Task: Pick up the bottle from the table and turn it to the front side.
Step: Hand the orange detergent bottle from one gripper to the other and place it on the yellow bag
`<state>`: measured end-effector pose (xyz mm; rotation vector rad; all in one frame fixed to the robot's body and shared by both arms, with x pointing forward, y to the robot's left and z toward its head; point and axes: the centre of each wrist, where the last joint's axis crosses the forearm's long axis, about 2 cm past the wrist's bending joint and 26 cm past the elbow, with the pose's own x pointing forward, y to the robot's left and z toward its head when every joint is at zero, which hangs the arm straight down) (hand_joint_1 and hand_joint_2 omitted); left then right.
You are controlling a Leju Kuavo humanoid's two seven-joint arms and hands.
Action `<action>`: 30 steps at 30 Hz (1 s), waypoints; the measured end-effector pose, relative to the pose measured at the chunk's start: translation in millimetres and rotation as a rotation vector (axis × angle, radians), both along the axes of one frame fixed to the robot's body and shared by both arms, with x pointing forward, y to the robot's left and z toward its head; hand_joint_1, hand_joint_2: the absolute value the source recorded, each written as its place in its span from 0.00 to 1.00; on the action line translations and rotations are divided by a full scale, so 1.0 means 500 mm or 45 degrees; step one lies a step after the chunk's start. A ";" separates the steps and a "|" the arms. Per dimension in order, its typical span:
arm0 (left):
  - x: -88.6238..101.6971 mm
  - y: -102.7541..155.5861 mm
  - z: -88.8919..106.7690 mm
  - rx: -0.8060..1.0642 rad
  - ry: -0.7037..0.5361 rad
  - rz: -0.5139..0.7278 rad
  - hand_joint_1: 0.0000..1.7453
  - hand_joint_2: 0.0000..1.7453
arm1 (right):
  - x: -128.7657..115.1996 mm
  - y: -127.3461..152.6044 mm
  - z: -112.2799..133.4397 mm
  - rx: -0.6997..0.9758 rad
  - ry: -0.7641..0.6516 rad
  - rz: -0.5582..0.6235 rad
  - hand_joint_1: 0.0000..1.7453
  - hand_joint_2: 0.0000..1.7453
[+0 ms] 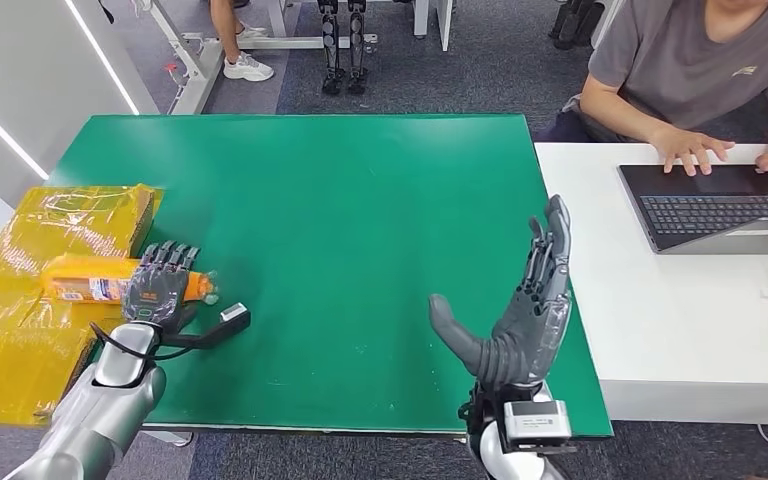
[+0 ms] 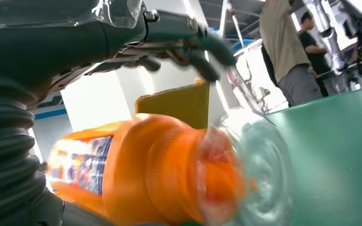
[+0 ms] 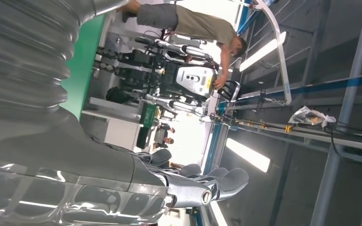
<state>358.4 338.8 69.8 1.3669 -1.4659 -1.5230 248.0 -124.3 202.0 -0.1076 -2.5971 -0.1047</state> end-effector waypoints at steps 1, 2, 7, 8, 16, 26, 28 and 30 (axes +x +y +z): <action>0.002 -0.002 0.000 -0.002 0.004 0.004 0.00 1.00 | 0.002 0.001 0.001 -0.002 -0.001 0.002 0.00 1.00; 0.004 -0.003 0.000 -0.003 0.009 0.007 0.00 1.00 | 0.005 0.002 0.001 -0.003 -0.002 0.005 0.00 1.00; 0.006 -0.005 -0.004 -0.009 0.030 0.021 0.00 1.00 | 0.015 0.004 0.002 -0.009 0.000 0.010 0.00 1.00; 0.006 -0.005 -0.004 -0.013 0.032 0.025 0.00 1.00 | 0.017 0.004 0.002 -0.010 0.001 0.011 0.00 1.00; 0.000 -0.008 0.016 -0.104 -0.062 -0.035 0.00 1.00 | 0.023 0.005 -0.001 -0.037 -0.004 0.005 0.00 1.00; -0.024 0.007 0.140 -0.283 -0.522 -0.263 0.00 1.00 | 0.021 0.004 -0.003 -0.050 -0.008 -0.001 0.00 1.00; -0.037 0.016 0.168 -0.344 -0.640 -0.223 0.00 1.00 | 0.021 0.004 -0.003 -0.053 -0.009 -0.002 0.00 1.00; -0.049 0.020 0.194 -0.389 -0.741 -0.192 0.00 1.00 | 0.021 0.004 -0.003 -0.057 -0.011 -0.004 0.00 1.00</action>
